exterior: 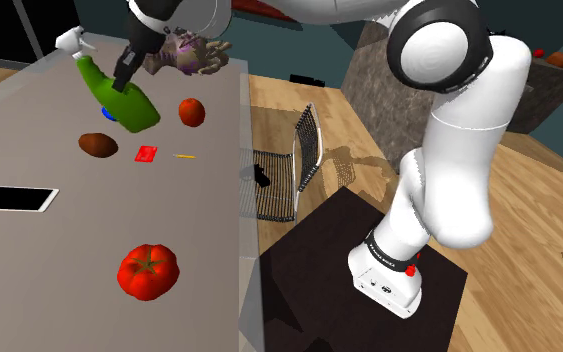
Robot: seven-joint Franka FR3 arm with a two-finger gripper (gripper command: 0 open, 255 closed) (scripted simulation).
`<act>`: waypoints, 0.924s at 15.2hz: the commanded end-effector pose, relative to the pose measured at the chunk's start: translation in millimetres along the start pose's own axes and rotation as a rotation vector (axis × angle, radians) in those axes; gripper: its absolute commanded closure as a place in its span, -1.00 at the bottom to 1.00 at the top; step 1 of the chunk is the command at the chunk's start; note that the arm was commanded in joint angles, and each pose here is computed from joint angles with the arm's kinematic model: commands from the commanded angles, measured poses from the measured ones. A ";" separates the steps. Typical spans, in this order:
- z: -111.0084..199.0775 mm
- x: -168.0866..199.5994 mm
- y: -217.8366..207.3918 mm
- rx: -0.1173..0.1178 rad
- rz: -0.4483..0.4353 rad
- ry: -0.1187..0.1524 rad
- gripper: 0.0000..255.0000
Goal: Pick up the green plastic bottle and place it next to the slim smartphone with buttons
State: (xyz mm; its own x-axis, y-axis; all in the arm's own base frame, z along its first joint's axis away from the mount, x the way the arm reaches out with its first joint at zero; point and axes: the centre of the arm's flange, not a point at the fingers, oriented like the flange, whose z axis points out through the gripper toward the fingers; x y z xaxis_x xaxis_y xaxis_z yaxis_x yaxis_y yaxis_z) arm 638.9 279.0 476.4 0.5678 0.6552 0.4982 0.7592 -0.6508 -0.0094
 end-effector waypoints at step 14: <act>163.6 97.9 -56.3 0.000 0.001 0.001 1.00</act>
State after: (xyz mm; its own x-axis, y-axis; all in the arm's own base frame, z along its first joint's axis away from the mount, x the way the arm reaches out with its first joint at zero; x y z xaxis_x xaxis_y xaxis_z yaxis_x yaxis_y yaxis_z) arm 701.1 432.0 390.1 0.5681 0.6548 0.4985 0.7586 -0.6515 -0.0088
